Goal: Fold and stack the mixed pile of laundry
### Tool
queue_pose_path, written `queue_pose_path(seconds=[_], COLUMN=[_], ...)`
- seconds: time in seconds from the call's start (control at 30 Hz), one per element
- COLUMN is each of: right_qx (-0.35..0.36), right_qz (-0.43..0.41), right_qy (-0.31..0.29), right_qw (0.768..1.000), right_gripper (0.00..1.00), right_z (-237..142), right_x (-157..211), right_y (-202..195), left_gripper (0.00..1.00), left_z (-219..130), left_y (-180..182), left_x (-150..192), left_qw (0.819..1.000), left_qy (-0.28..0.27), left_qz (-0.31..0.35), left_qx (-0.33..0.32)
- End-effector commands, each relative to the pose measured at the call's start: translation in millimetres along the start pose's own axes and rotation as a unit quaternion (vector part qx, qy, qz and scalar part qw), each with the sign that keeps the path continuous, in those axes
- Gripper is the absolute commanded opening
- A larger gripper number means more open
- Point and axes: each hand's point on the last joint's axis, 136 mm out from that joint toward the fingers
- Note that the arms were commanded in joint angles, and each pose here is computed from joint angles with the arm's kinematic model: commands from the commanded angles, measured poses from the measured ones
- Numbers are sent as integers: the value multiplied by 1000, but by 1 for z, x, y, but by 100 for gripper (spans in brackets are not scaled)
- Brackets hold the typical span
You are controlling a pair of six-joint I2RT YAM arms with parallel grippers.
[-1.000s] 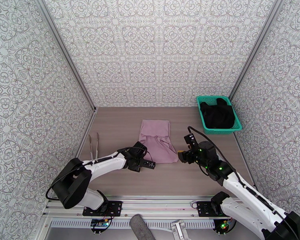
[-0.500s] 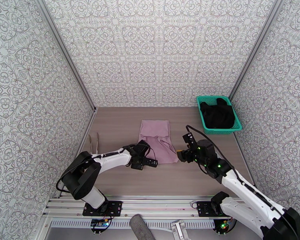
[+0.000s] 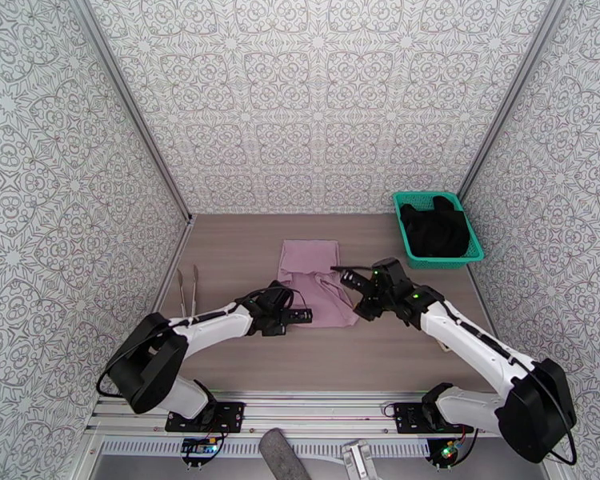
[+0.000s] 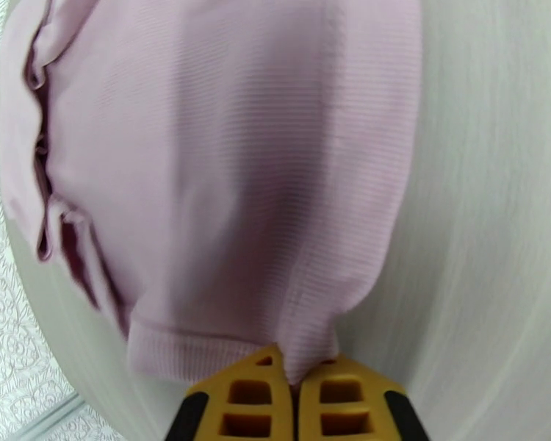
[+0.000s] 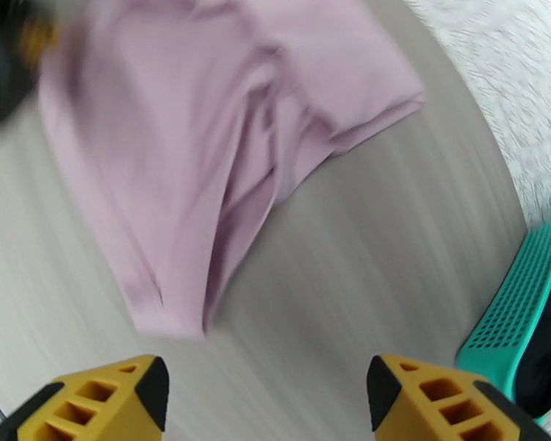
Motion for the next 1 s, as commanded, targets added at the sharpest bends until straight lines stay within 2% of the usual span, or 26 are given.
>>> queue_pose_path(seconds=[0.0, 0.1, 0.2, 0.4, 0.63, 0.77, 0.97], right_qx=[-51, -100, -115, -98, -80, -87, -104], right_qz=[-145, -173, -188, -212, -226, -228, -233], right_qy=[57, 84, 99, 79, 49, 53, 70], right_qw=[986, 976, 970, 969, 970, 968, 964], right_gripper=[76, 76, 75, 71, 70, 69, 55], right_z=[8, 19, 38, 70, 79, 86, 95], right_x=[32, 43, 53, 41, 29, 31, 39], right_y=[19, 32, 41, 46, 44, 48, 57], left_gripper=[0, 0, 0, 0, 0, 0, 0], left_z=[-10, -11, -10, -12, -12, -11, -11], left_y=[-4, -5, -6, -4, -4, -5, -3], left_x=[-4, -5, -5, -5, -4, -2, -1], left_qw=[1000, 1000, 1000, 1000, 1000, 1000, 999], left_qy=[-13, -16, -17, -23, -23, -21, -23], left_qz=[-19, -17, -14, -15, -17, -16, -21], left_qx=[11, 11, 13, 7, 5, 6, 6])
Point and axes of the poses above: each hand's point on the last joint's axis, 136 mm out from that joint toward the fingers, its own z axis out along the fingers, its own y axis along the line the jaws close on, x = y × z, and after that the axes turned 9 degrees about z, right-handed
